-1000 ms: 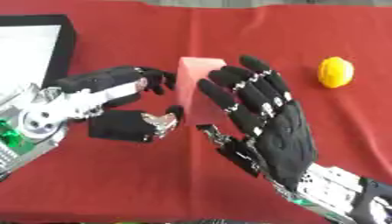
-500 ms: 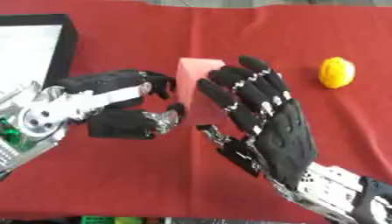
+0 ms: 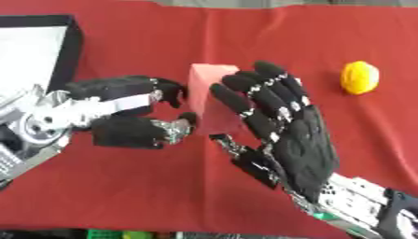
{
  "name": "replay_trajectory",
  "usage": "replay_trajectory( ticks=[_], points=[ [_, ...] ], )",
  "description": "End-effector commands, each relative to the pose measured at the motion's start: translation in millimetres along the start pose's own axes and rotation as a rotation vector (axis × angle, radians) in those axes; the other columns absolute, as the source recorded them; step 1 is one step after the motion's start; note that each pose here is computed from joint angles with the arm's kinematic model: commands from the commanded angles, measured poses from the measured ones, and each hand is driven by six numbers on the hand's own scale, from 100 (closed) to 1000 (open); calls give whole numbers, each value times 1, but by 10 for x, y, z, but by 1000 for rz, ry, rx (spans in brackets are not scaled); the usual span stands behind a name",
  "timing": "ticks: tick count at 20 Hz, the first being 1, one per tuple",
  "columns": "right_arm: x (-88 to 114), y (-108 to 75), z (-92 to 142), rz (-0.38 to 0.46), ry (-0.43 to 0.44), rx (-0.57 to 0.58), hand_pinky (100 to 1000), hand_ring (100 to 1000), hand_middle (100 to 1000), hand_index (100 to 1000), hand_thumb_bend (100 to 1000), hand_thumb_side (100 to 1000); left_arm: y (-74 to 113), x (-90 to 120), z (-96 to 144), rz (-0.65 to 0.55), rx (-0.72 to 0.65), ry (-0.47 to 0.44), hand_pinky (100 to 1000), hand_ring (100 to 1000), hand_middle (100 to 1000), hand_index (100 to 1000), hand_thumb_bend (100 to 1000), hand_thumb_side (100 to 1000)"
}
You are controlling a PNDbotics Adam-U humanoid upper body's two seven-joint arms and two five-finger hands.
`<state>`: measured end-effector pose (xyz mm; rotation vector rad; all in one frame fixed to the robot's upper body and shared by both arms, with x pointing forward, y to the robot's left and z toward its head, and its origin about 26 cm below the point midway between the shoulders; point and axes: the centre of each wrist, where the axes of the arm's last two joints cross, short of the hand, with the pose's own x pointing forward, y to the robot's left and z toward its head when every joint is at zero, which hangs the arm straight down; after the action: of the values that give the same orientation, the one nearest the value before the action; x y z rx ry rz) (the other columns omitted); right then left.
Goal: Pick up the objects with one hand, pass them to the other hand, and then place them into the box on the other side of the table.
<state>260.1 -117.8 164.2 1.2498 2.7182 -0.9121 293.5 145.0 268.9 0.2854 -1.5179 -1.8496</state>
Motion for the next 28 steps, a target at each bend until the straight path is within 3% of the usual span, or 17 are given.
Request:
replay_trajectory(
  ticks=[1, 18, 28],
  points=[
    [-47, -37, -88, 4, 5, -20, 760, 606, 475, 647, 100, 100, 31, 85, 27, -30, -19, -47, 948, 897, 890, 993, 117, 1000],
    [-35, -38, -154, -3, -41, 12, 784, 591, 491, 666, 122, 100, 73, 152, -3, 24, -63, -76, 944, 895, 889, 988, 194, 1000],
    [-19, -38, -220, -17, -18, 147, 796, 602, 511, 693, 181, 100, 75, 183, -24, 37, -103, -101, 949, 900, 893, 991, 237, 1000]
  ],
)
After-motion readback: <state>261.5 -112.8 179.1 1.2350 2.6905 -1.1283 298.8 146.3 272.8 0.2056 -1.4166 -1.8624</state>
